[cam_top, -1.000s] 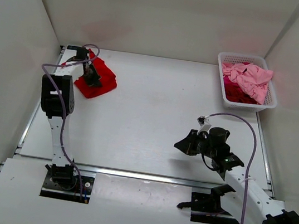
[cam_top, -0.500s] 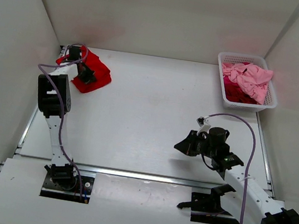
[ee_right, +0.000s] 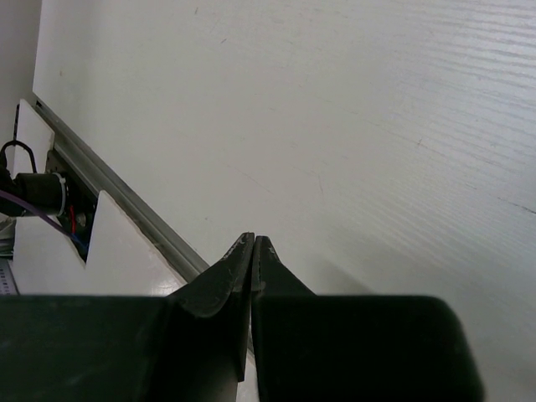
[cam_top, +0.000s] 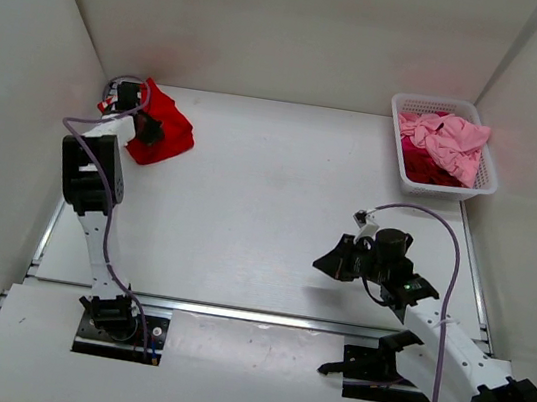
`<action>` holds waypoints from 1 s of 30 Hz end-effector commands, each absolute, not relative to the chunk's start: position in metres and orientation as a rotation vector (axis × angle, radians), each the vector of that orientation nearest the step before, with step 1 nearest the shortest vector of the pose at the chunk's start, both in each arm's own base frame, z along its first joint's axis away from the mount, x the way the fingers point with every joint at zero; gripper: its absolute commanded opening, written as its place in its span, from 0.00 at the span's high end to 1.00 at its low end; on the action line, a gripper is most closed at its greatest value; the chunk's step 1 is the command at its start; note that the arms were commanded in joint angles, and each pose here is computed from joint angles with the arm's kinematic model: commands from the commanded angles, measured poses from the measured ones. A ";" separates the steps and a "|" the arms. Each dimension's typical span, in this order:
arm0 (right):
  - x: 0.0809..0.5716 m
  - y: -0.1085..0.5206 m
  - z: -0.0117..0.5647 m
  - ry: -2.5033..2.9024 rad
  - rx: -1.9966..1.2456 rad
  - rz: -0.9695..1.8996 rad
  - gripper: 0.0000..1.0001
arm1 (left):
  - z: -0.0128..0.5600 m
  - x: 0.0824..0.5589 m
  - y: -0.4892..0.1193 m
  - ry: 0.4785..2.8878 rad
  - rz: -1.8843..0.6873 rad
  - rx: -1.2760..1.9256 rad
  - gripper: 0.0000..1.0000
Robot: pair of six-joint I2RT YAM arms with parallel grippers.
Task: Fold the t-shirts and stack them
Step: Place the square-folded T-shirt at the corner of the board, then pick up the crumpled T-shirt from the bin.
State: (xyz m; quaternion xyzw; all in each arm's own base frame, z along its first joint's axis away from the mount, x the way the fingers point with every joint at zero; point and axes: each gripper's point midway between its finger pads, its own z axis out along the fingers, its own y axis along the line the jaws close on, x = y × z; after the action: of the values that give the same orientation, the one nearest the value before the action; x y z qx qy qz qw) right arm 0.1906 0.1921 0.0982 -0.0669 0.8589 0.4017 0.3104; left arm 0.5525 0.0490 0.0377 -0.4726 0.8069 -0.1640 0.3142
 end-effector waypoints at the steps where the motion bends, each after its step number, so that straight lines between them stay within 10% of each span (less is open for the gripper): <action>1: 0.198 0.195 0.125 2.194 -0.217 1.054 1.00 | 0.114 0.582 0.074 1.994 -0.395 -1.161 0.94; 10: 0.203 0.189 0.146 2.140 -0.228 1.017 1.00 | 0.169 0.569 0.064 1.998 -0.287 -0.973 0.92; 24: 0.199 0.179 0.160 2.097 -0.224 0.851 0.86 | 0.249 0.450 -0.139 2.070 -0.491 -0.311 0.30; 30: 0.212 0.166 0.169 2.086 -0.185 0.729 0.37 | 0.248 0.385 -0.169 2.114 -0.603 -0.226 0.01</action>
State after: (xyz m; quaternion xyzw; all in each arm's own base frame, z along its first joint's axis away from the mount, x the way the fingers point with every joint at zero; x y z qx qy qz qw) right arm 0.1985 0.1713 0.1447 -0.0766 0.8546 0.3177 0.4034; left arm 0.4177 -0.1632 0.2478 -0.1074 0.8458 -0.2327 0.4678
